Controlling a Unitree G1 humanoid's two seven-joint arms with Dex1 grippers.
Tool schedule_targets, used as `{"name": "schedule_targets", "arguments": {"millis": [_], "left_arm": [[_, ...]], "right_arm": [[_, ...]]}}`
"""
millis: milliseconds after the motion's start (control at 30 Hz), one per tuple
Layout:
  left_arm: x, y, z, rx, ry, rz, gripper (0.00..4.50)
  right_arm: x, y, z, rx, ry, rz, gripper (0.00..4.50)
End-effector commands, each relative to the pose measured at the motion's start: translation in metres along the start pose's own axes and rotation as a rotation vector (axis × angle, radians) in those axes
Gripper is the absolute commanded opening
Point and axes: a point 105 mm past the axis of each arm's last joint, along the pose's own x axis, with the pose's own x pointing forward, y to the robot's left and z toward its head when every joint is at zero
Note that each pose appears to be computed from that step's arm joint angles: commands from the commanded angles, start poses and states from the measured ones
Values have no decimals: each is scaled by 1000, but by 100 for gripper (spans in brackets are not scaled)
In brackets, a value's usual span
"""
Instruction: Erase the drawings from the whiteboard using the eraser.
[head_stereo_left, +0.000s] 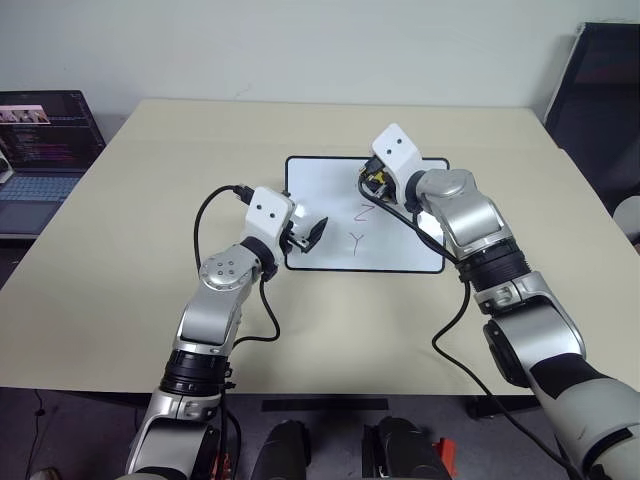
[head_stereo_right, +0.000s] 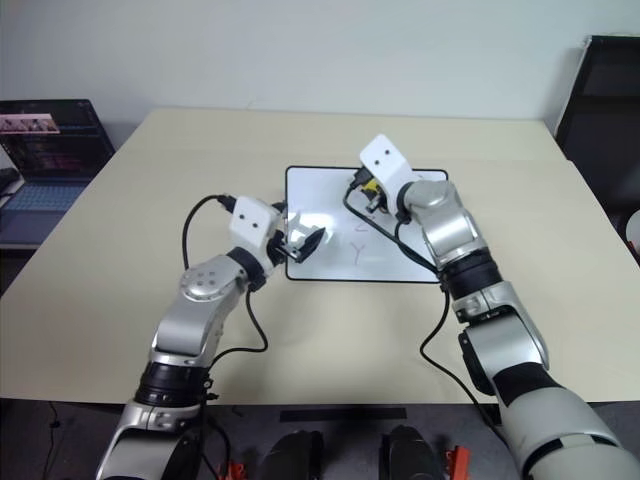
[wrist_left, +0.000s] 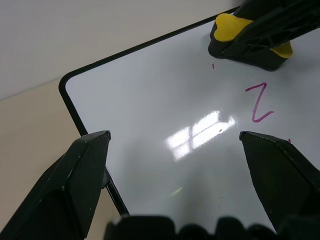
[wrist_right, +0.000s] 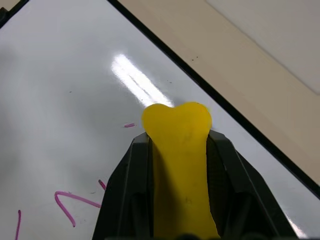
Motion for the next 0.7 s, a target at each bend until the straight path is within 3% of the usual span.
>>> {"name": "schedule_targets", "arguments": {"millis": [33,200,700], "left_arm": [[0,2,14,25,-52,3,450],[-2,2,14,27,-49,7,450],[-8,9,16,38,-42,34,450]], "right_arm": [[-3,-13,20,-19,-62,-55,106],[1,-14,16,-22,-55,-67,106],[12,41,-9,-14,2,104,106]]}}
